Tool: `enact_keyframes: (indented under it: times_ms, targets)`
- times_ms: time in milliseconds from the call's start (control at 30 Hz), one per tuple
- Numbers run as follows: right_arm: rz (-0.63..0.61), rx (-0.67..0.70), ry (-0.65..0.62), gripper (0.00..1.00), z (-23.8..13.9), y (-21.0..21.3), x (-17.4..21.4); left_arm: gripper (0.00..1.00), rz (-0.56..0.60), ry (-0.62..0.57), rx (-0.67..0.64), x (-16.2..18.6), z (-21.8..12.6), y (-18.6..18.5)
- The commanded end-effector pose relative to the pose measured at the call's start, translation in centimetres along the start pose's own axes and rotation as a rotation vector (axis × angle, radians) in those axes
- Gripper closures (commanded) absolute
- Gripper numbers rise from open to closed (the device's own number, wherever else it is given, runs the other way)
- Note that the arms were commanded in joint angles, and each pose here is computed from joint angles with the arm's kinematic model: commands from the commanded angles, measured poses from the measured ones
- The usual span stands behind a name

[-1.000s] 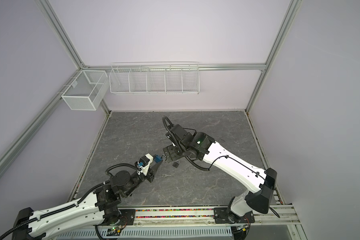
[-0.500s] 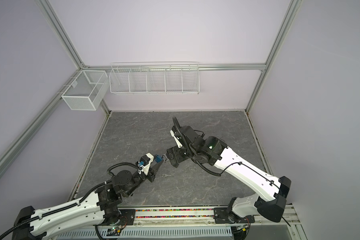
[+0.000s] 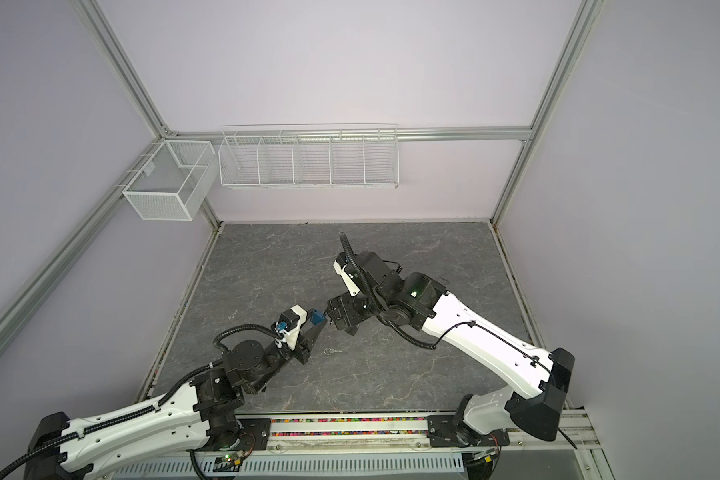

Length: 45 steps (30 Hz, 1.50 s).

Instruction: Unlock with the key

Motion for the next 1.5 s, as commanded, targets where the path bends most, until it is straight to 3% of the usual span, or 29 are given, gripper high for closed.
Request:
enact_keyframes:
  times_ms: [0, 633, 867, 1067, 1467]
  targets:
    - [-0.018, 0.010, 0.017, 0.10, 0.7, -0.3, 0.4, 1.00, -0.042, -0.090, -0.012, -2.9, -0.1, 0.1]
    - [-0.039, 0.060, 0.036, 0.10, 0.8, -1.0, 0.8, 1.00, -0.070, -0.105, -0.054, -3.2, -0.2, 0.6]
    - [-0.042, 0.012, -0.002, 0.10, -0.1, -0.3, 0.2, 1.00, -0.078, -0.107, -0.059, -3.3, -0.1, 0.6]
    - [-0.019, 0.010, -0.046, 0.09, -1.6, -0.6, 0.0, 1.00, -0.159, -0.034, -0.152, -2.3, 0.9, 1.6]
    - [0.189, 0.102, -0.074, 0.05, -1.5, -5.4, 2.3, 1.00, -0.440, 0.210, -0.316, 0.9, 4.7, 3.9]
Point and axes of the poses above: each gripper's point midway between its finger pads, its own z axis out along the fingers, its own y axis along the line the jaws close on, x = y × z, the point moved 5 cm from there along -z, back along the fingers, and after that the axes turned 7 degrees about -z, right-handed, at the moved point
